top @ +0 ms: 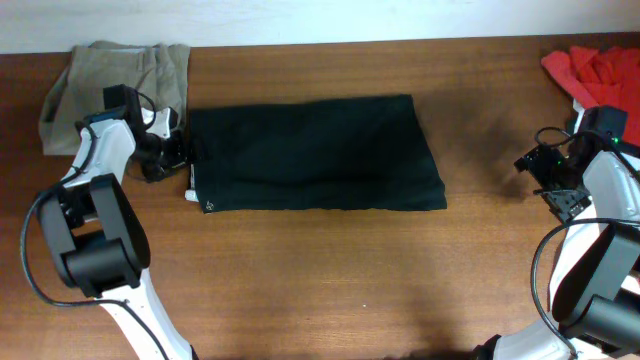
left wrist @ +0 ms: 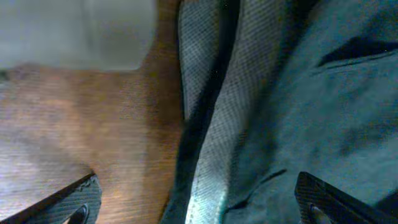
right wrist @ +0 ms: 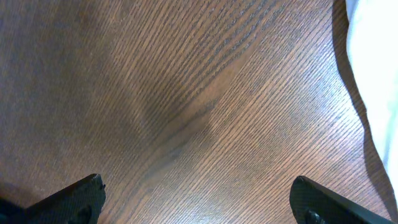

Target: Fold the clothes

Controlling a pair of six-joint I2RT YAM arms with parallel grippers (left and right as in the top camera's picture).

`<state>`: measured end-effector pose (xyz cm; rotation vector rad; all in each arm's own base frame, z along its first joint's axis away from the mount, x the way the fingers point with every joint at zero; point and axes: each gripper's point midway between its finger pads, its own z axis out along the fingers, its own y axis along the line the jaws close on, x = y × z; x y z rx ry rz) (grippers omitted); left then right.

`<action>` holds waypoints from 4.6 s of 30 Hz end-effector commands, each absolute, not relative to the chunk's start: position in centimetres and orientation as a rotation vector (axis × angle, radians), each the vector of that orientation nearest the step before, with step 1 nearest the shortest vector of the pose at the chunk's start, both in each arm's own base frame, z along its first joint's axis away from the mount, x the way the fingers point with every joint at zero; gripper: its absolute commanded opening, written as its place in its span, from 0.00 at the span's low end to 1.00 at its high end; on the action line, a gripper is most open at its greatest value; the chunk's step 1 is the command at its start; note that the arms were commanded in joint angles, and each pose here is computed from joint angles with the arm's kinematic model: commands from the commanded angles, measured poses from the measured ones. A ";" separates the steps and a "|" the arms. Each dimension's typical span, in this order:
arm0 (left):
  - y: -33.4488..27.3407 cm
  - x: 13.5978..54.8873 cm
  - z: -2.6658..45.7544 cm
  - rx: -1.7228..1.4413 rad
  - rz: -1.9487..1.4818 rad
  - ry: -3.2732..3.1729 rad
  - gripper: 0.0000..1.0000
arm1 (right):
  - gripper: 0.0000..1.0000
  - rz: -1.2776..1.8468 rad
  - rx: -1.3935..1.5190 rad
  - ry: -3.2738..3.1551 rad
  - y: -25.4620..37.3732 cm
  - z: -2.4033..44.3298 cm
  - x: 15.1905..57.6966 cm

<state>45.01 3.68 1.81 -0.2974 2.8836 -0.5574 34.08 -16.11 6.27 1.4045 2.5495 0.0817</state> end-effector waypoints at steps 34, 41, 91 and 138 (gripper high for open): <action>0.7 47.1 17.2 -0.283 0.002 2.959 0.00 | 0.99 0.081 1.415 2.532 -16.3 6.7 34.2; -6.8 47.2 19.8 -0.047 0.266 2.850 0.00 | 0.99 0.081 1.415 2.531 -16.4 6.7 34.2; -39.1 44.4 10.0 0.650 -0.258 2.673 0.07 | 0.99 0.081 1.415 2.531 -16.4 6.7 34.2; -38.4 40.0 1.8 0.981 -0.466 2.901 0.24 | 0.99 0.081 1.415 2.531 -16.4 6.7 34.2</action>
